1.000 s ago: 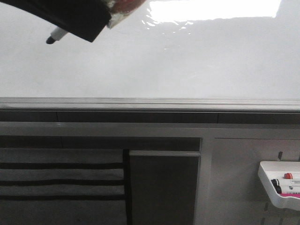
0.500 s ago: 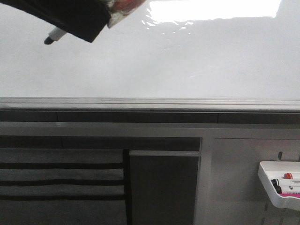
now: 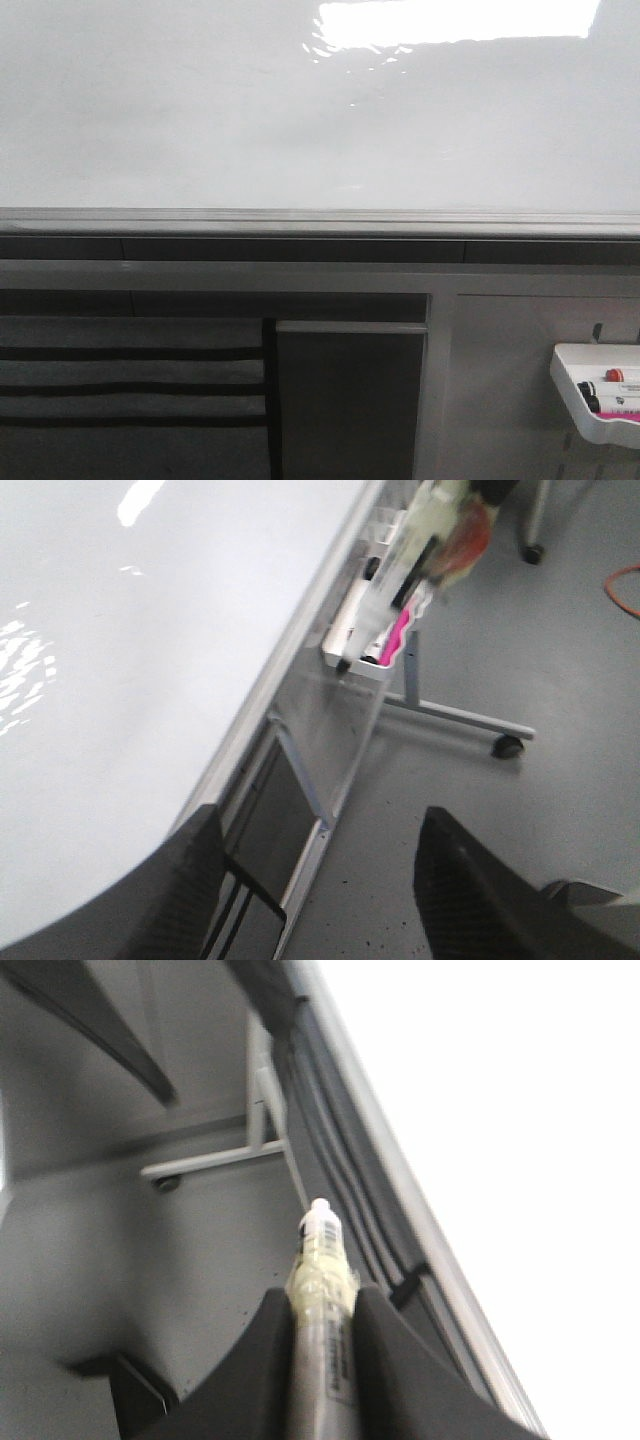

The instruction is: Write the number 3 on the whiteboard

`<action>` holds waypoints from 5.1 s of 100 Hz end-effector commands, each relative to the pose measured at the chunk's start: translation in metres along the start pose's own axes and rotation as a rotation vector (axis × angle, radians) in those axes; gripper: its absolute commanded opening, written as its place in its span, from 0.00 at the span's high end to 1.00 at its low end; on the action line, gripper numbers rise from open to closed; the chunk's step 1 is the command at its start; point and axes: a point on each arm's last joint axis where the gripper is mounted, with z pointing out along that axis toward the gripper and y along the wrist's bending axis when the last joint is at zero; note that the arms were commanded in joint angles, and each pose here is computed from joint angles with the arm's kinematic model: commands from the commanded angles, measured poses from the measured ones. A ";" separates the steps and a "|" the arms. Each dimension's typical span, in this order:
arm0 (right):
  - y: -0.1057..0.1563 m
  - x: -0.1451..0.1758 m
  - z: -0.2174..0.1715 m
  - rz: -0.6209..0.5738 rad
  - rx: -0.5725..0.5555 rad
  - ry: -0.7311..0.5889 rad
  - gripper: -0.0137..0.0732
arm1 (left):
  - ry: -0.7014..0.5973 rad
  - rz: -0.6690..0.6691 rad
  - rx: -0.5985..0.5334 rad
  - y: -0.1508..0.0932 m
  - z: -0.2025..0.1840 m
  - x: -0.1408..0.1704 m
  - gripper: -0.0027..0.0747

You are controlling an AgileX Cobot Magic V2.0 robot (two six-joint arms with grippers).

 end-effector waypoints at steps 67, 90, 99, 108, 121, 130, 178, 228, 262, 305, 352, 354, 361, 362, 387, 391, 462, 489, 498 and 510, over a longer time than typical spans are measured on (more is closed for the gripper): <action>-0.031 0.048 0.009 0.436 0.356 -0.209 0.82 | -0.142 -0.251 -0.350 -0.008 -0.034 0.044 0.45; -0.057 0.033 0.035 0.384 0.355 -0.158 0.82 | -0.142 -0.251 -0.350 -0.008 -0.034 0.044 0.45; -0.068 0.029 0.048 0.352 0.354 -0.137 0.82 | -0.142 -0.251 -0.350 -0.008 -0.034 0.044 0.45; -0.079 0.025 0.060 0.351 0.358 -0.127 0.82 | -0.142 -0.251 -0.350 -0.008 -0.034 0.044 0.45; -0.091 0.021 0.075 0.323 0.357 -0.110 0.82 | -0.142 -0.251 -0.350 -0.008 -0.034 0.044 0.45; -0.098 0.018 0.083 0.312 0.362 -0.105 0.82 | -0.142 -0.251 -0.350 -0.008 -0.034 0.044 0.45; -0.102 0.038 0.079 0.307 0.284 0.046 0.82 | -0.136 -0.245 -0.352 -0.008 -0.034 0.045 0.45; -0.107 0.054 0.081 0.322 0.246 0.143 0.82 | -0.133 -0.242 -0.353 -0.008 -0.034 0.045 0.45; -0.095 0.039 0.125 0.268 0.322 0.001 0.82 | -0.133 -0.242 -0.355 -0.008 -0.034 0.045 0.45; -0.004 0.015 0.038 -0.063 -0.037 0.053 0.82 | -0.043 -0.110 -0.069 -0.019 -0.018 0.036 0.45; 0.006 0.011 0.025 -0.361 -0.088 0.015 0.82 | 0.007 0.112 0.181 -0.019 0.062 -0.004 0.45; 0.006 0.011 0.025 -0.361 -0.085 0.014 0.82 | 0.009 0.115 0.180 -0.018 0.066 -0.006 0.45; 0.006 0.011 0.025 -0.361 -0.081 0.011 0.82 | 0.011 0.120 0.187 -0.017 0.077 -0.010 0.45; 0.006 0.011 0.025 -0.361 -0.081 0.011 0.82 | 0.011 0.121 0.187 -0.017 0.079 -0.010 0.45; 0.006 0.011 0.025 -0.361 -0.080 0.011 0.82 | 0.023 0.131 0.202 -0.009 0.110 -0.023 0.45; 0.006 0.011 0.025 -0.361 -0.080 0.011 0.82 | 0.022 0.132 0.202 -0.007 0.112 -0.024 0.45; 0.007 0.012 0.025 -0.358 -0.096 0.016 0.82 | -0.013 0.169 0.221 -0.012 0.112 -0.036 0.91; 0.007 0.011 0.025 -0.358 -0.092 0.014 0.57 | -0.013 0.169 0.221 -0.012 0.112 -0.036 0.99; 0.006 0.011 0.025 -0.354 -0.089 0.014 0.48 | -0.013 0.169 0.221 -0.012 0.112 -0.036 0.99; 0.001 0.009 0.010 -0.324 -0.026 0.007 0.47 | 0.003 0.182 0.195 -0.006 0.111 -0.033 0.99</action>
